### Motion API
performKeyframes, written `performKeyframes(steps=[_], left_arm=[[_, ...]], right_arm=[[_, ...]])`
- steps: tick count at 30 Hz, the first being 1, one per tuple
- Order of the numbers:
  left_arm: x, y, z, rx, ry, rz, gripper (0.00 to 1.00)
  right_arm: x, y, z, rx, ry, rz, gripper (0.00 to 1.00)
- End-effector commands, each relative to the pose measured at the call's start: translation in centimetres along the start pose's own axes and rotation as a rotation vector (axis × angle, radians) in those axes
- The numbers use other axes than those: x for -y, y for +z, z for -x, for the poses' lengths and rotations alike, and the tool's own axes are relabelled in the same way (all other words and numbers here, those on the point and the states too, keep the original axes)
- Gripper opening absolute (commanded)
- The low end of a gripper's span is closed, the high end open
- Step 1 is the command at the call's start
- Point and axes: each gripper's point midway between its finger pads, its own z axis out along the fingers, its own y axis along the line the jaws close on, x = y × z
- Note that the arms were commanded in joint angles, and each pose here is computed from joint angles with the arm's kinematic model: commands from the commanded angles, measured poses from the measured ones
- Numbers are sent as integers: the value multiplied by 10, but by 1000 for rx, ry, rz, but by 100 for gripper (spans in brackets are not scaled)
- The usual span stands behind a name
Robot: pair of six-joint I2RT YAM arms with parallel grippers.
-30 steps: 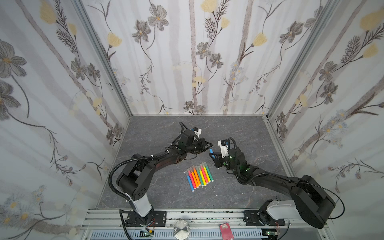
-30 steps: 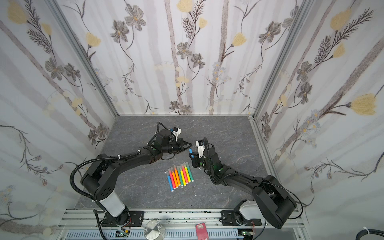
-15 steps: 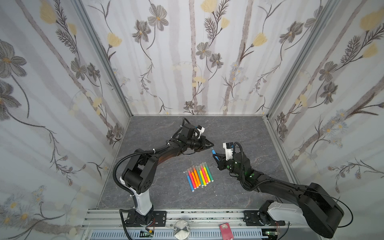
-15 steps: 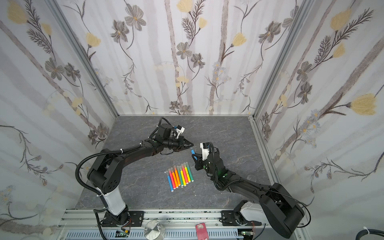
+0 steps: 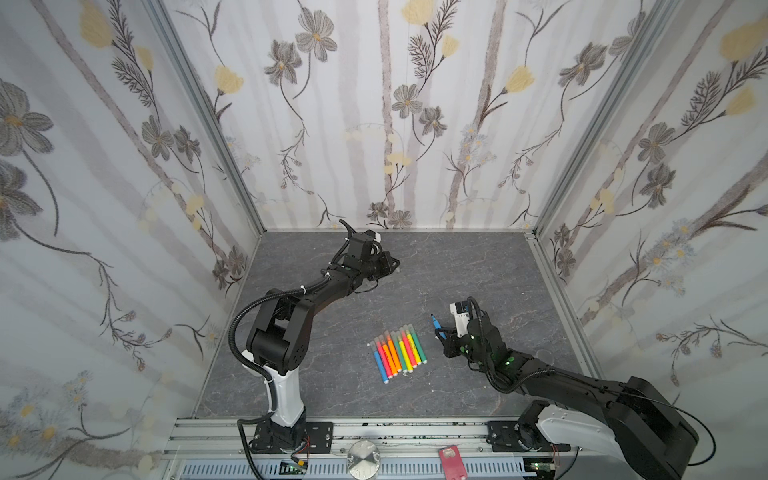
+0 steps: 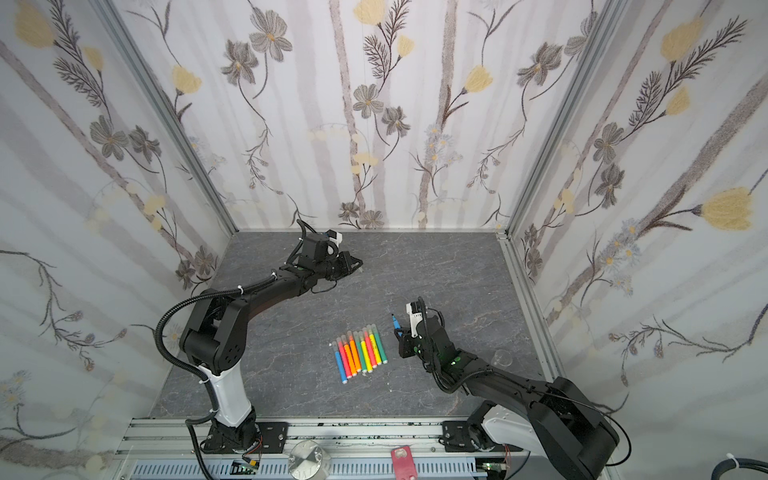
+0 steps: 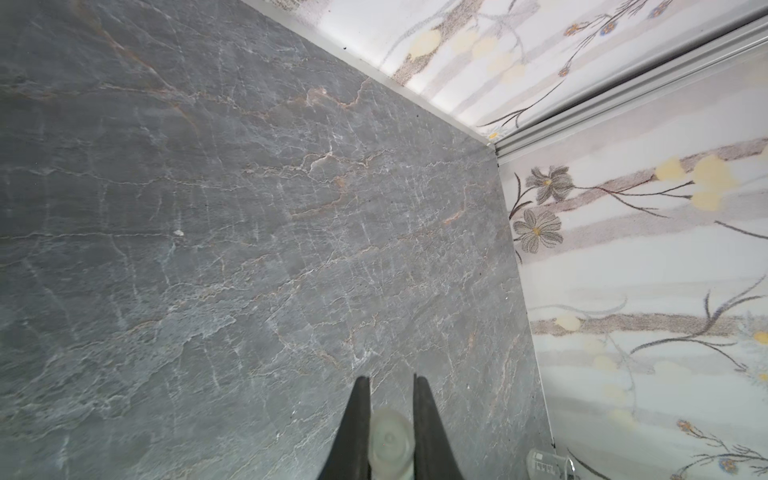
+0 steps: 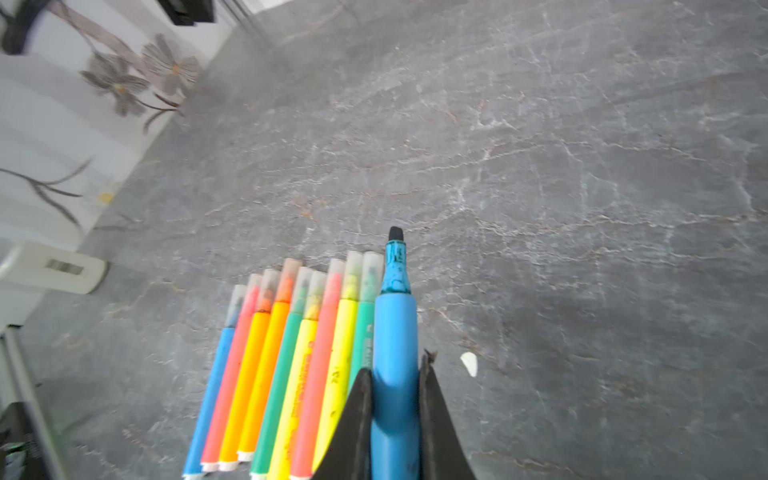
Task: Open the pen caps
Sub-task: 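Pull the cap off with the left gripper away from the right gripper, then set the cap down with the left gripper while the right lays down the marker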
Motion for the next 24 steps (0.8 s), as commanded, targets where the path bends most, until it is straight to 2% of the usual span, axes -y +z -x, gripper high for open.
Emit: performKeyframes(steps=[1,12,16,24], left_arm=[[-24,-2,-2,-6,11,66,0],[-65,37,4,-104,7,215,0],[-82,51,2,-134,-13,268,0],[-107,68,-1,-193,-34,347,0]], right_arm=[[27,9,-1,-21,-37,-152,0],[77,31,-8,-100,-56,-442,0],[87,31,-12,-117,-56,-492,0],[100,27,-18,-145,-64,-548,7]])
